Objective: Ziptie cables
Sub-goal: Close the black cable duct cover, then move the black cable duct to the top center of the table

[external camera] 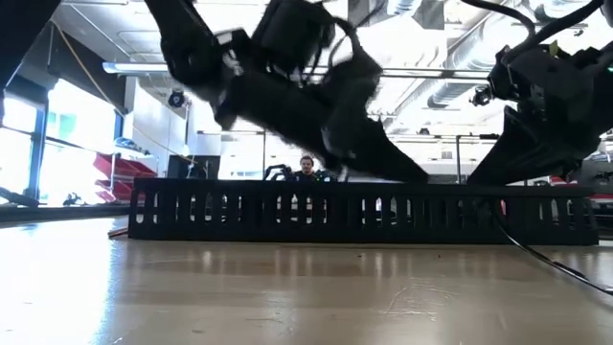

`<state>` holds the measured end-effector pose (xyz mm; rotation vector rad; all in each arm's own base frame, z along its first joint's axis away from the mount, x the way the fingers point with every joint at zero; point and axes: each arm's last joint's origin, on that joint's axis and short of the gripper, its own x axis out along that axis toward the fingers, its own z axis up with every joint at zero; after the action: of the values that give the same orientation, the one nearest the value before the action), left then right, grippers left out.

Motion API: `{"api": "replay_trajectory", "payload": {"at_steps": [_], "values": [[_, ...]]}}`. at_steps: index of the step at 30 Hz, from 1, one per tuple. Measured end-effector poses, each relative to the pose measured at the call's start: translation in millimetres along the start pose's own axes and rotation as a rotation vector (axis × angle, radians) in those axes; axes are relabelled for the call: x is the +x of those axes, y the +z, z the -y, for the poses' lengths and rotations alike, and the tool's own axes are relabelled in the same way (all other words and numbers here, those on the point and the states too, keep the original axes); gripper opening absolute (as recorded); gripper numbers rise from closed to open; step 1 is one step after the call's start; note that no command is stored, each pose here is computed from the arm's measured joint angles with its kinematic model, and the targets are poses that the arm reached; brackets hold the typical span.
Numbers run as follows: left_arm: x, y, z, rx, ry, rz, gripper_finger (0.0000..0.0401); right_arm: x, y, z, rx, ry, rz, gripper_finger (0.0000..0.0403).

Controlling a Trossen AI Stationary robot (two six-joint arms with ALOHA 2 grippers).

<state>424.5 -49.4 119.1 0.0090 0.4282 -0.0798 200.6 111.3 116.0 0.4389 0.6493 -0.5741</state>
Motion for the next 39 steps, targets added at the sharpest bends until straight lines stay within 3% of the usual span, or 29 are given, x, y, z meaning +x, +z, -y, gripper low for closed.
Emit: {"api": "replay_trajectory", "payload": {"at_steps": [6, 9, 12, 16, 20, 25, 28, 33, 39], "values": [[-47.9, 47.8, -5.4, 0.09, 0.098, -0.09, 0.0, 1.2, -0.4, 1.5, -0.014, -0.017, 0.039, 0.0001], [-74.8, 51.7, 1.9, 0.119, 0.198, -0.156, 0.0, 1.7, -0.4, 2.5, -0.014, -0.031, 0.064, 0.0], [-110.1, 48.6, 20.1, 0.081, 0.254, -0.115, 0.0, 1.9, -0.1, 3.2, -0.015, -0.041, 0.083, 0.0], [-144.8, 11.8, 43.5, -0.04, 0.248, -0.059, 0.0, 2.0, 0.5, 3.1, -0.012, -0.047, 0.105, 0.0], [-161.1, -32.1, 78.3, -0.107, 0.164, 0.053, 0.0, 2.5, 1.5, 3.9, -0.012, -0.06, 0.128, 0.0], [-161.1, -89.0, 89.9, -0.178, 0.322, -0.002, 0.0, 5.1, 2.6, 3.0, 0.005, -0.06, 0.14, 0.0], [-153.7, -105.9, 90.4, -0.236, 0.368, -0.017, 0.0, 6.6, 3.9, 2.3, 0.02, -0.056, 0.147, 0.0], [-149.4, -114.2, 88.7, -0.27, 0.406, -0.007, 0.0, 13.5, 0.4, 0.5, 0.061, -0.06, 0.168, 0.0], [-176.3, -116.4, 58.1, -0.288, 0.484, -0.045, 0.0, 28.9, 2.0, -3.2, 0.183, -0.052, 0.211, 0.0]]}}
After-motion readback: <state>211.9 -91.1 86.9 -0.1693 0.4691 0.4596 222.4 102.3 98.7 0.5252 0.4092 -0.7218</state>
